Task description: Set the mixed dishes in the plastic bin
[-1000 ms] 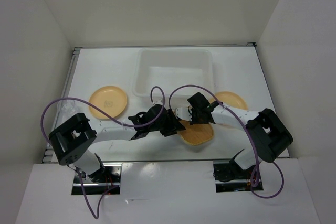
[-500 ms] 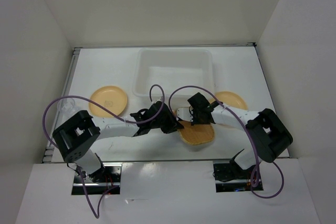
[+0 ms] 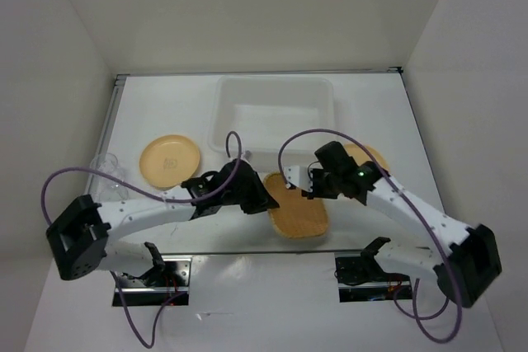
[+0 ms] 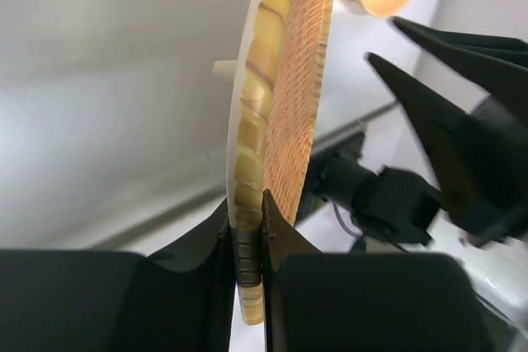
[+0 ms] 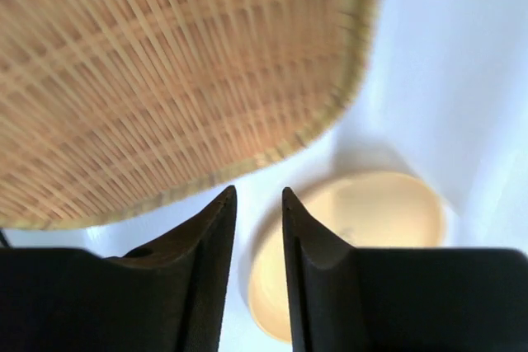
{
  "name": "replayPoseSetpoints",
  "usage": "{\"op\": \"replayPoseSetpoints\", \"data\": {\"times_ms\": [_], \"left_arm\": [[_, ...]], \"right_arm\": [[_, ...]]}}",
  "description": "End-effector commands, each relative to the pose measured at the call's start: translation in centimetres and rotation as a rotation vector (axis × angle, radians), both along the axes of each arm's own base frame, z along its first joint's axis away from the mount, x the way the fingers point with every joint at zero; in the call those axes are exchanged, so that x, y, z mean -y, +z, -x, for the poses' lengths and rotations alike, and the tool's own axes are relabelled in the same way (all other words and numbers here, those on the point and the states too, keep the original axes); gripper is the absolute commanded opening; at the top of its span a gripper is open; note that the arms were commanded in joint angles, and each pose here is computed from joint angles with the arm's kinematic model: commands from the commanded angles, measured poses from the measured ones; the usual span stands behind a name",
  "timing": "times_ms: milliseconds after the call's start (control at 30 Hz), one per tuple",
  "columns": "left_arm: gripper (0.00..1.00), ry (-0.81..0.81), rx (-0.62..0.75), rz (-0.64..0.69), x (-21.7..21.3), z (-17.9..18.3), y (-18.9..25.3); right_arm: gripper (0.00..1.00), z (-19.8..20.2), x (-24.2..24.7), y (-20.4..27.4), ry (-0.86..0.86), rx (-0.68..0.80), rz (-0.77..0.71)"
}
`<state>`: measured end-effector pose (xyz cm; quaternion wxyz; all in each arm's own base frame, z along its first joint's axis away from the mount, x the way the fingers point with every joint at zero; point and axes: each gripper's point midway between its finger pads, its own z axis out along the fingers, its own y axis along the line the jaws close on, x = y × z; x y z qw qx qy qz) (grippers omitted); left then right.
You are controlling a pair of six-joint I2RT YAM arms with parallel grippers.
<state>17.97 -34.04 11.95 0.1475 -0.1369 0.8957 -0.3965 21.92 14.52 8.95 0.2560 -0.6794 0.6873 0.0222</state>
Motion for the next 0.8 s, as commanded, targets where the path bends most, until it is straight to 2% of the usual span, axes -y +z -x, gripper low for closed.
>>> {"op": "replayPoseSetpoints", "data": {"times_ms": [0,33,100,133,167,300,400,433,500,533,567,600,633,700,767], "left_arm": [[0.00,-0.036,0.041,0.069,-1.0,1.4,3.7],[0.00,-0.043,0.069,0.115,-1.4,1.9,5.7],[0.00,-0.036,0.081,0.122,-2.5,2.5,6.9],[0.00,-0.036,0.120,0.173,-3.0,2.9,9.5],[0.00,-0.036,0.118,0.171,-3.6,3.3,10.2],[0.00,-0.008,0.262,0.206,-6.3,0.9,16.4],[0.00,-0.090,0.314,0.178,-6.1,-0.8,18.0],[0.00,-0.094,0.325,0.163,-5.5,-3.0,18.9],[0.00,-0.175,0.361,0.125,-4.7,-4.8,19.2],[0.00,-0.181,0.297,0.062,-4.4,-7.6,16.8],[0.00,-0.204,0.355,0.076,-3.9,-9.3,19.6],[0.00,-0.242,0.383,0.037,-3.9,-10.9,19.5],[0.00,-0.266,0.306,-0.009,-3.5,-12.9,16.9],[0.00,-0.256,0.358,-0.042,-3.9,-17.0,17.7],[0.00,-0.241,0.354,-0.048,-5.0,-19.1,17.5]], "right_arm": [[0.36,2.3,-0.6,6.1,0.052,0.070,-0.154],[0.40,2.6,-0.4,9.1,0.057,0.169,-0.224],[0.43,3.0,0.2,11.4,0.000,0.237,-0.289],[0.43,3.0,0.5,12.8,-0.025,0.272,-0.320],[0.43,3.1,1.0,13.8,-0.059,0.301,-0.347],[0.43,2.7,3.3,15.8,-0.337,0.327,-0.433],[0.58,2.0,5.1,18.2,-0.474,0.453,-0.532],[0.62,1.9,5.5,17.6,-0.519,0.459,-0.545],[0.69,1.1,7.0,18.2,-0.622,0.535,-0.573],[0.71,0.9,7.5,17.0,-0.664,0.534,-0.561],[0.74,0.4,8.5,17.1,-0.721,0.567,-0.567],[0.82,0.4,9.1,16.4,-0.753,0.576,-0.566],[0.86,0.4,9.3,16.3,-0.767,0.580,-0.578],[0.96,0.6,9.7,16.6,-0.787,0.596,-0.613],[0.98,0.6,10.5,16.7,-0.831,0.624,-0.632]]}}
